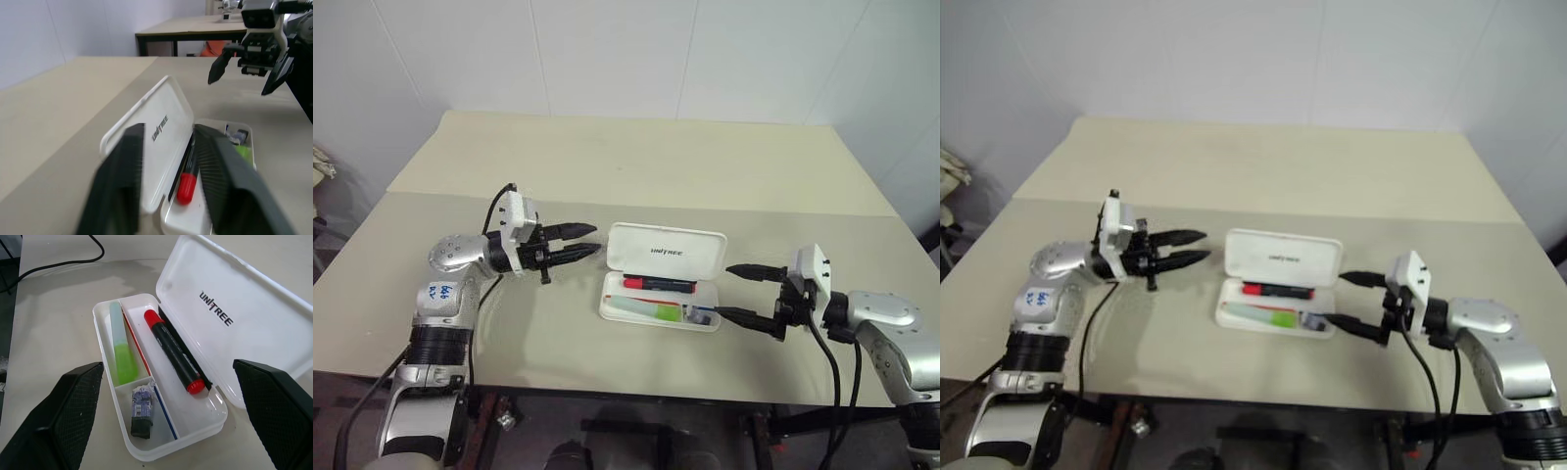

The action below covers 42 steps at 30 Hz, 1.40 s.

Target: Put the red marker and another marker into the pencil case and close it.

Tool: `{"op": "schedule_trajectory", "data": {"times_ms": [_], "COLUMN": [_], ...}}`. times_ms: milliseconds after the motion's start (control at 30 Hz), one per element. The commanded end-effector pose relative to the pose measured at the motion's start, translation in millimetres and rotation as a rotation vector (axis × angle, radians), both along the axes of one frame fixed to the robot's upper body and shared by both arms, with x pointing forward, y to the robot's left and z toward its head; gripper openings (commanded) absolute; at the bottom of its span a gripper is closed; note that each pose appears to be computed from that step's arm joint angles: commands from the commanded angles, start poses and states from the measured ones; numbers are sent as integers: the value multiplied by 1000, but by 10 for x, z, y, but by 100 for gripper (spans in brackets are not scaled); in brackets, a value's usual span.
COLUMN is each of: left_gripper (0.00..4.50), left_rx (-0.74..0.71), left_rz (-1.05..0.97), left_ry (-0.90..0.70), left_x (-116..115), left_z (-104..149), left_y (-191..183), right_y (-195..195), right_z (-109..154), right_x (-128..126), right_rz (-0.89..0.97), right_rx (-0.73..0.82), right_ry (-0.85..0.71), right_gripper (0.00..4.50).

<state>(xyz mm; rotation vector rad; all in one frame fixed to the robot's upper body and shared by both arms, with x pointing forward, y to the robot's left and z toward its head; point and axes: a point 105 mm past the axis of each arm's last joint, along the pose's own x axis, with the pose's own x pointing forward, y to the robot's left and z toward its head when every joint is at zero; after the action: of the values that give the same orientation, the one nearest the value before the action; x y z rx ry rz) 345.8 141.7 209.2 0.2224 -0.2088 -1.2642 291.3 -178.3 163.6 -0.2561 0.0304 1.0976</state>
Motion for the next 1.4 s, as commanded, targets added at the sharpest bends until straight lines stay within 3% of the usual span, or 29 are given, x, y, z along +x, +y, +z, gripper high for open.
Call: {"op": "schedule_trajectory", "data": {"times_ms": [33, 333, 700, 900, 1400], "left_gripper": [19, 5, 5, 5, 5], "left_rx": [-5, 0, -3, -56, 36], "left_rz": [58, 239, 313, 276, 110], "left_ry": [-36, -15, 145, 165, 188], "left_x": [136, 532, 802, 835, 761], "left_z": [146, 128, -36, 4, -28], "left_y": [135, 445, 268, 76, -332], "right_y": [13, -54, -74, -113, -483], "right_z": [90, 141, 164, 314, 665], "right_x": [8, 21, 27, -10, 51], "right_rz": [16, -9, -26, 4, 47], "right_rx": [3, 4, 9, 78, 62], "right_ry": [-46, -66, -79, -93, -123], "right_gripper": [450, 450, 450, 450, 450]}}
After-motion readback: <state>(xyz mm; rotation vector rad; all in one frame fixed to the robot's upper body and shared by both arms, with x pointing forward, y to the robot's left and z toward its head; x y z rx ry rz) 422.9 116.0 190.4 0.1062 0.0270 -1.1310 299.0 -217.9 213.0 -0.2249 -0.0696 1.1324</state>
